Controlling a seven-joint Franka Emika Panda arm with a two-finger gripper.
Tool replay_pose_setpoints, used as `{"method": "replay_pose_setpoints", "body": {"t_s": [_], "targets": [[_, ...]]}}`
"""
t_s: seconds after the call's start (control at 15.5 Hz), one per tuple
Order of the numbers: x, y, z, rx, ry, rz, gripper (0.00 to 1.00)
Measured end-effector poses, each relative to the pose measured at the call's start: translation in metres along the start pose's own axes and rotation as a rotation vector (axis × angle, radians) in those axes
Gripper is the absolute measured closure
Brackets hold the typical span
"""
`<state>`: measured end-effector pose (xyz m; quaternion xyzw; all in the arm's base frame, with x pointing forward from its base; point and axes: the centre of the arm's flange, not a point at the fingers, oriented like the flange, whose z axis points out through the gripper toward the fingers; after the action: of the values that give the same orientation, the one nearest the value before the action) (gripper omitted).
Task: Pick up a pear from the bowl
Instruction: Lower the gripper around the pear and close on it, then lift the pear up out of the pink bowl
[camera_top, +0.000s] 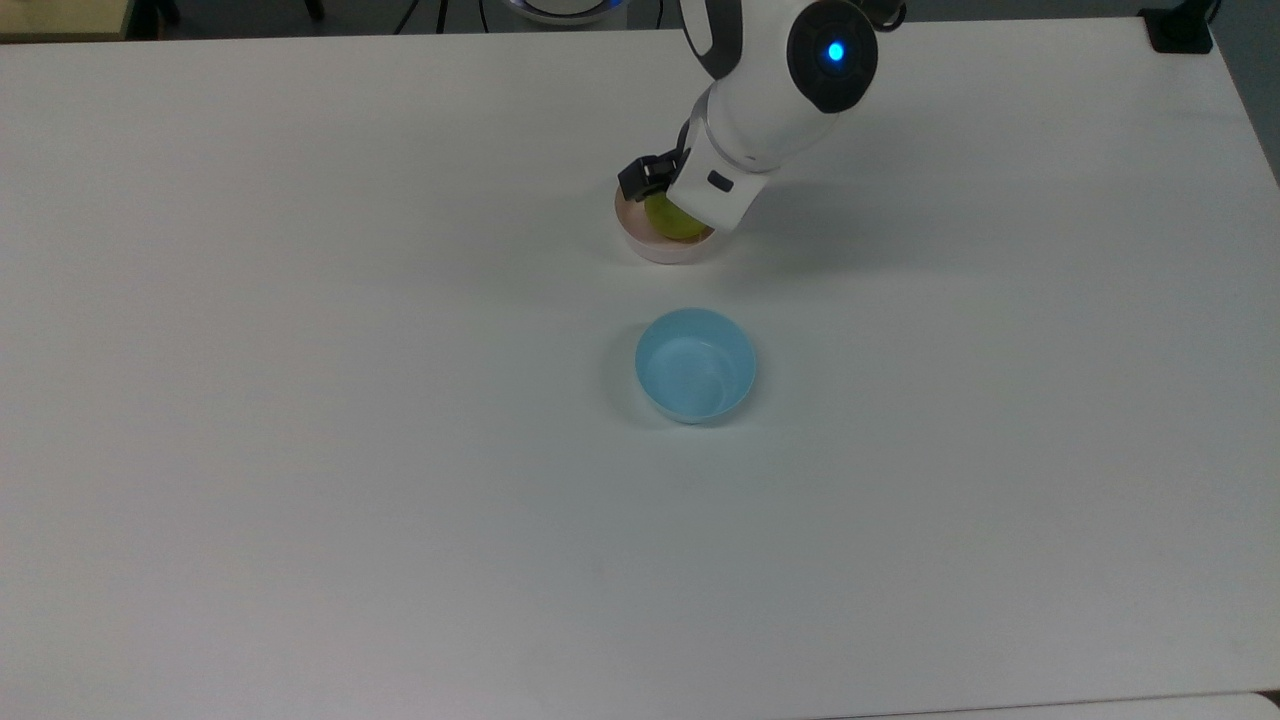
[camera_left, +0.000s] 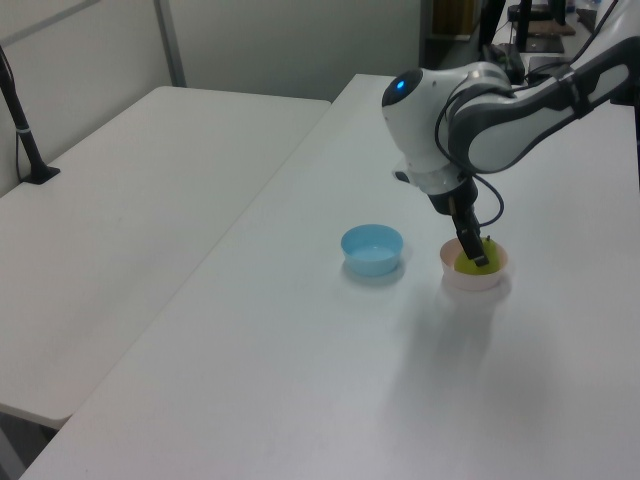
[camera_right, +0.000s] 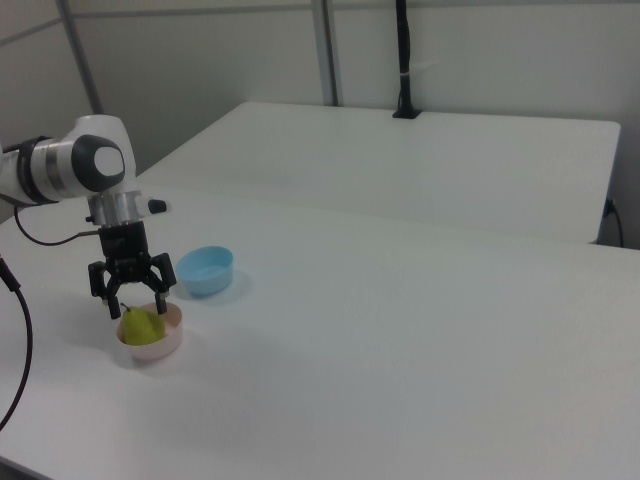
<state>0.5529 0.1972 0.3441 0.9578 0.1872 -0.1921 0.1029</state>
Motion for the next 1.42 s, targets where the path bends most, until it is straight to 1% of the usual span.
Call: {"method": "replay_pose_setpoints", "body": {"t_s": [0.32,0.39,0.45,0.52,0.58,0.65,0.71,1.1,1.23,1.42], "targets": [[0.013,-0.014,0.015,-0.007,0.014,-0.02,0.08],[0.015,-0.017,0.017,-0.009,0.013,-0.022,0.13],[0.016,-0.018,0.02,-0.01,0.01,-0.024,0.13],[0.016,-0.018,0.021,-0.011,0.009,-0.025,0.2],[0.016,-0.018,0.021,-0.012,0.008,-0.025,0.22],[0.016,-0.018,0.021,-0.012,0.008,-0.024,0.22],[0.017,-0.018,0.021,-0.012,0.008,-0.024,0.26],[0.016,-0.014,0.016,-0.009,0.021,-0.018,0.26],[0.012,-0.008,0.001,-0.004,0.05,-0.009,0.26],[-0.004,0.011,-0.03,0.009,0.104,0.008,0.26]]}}
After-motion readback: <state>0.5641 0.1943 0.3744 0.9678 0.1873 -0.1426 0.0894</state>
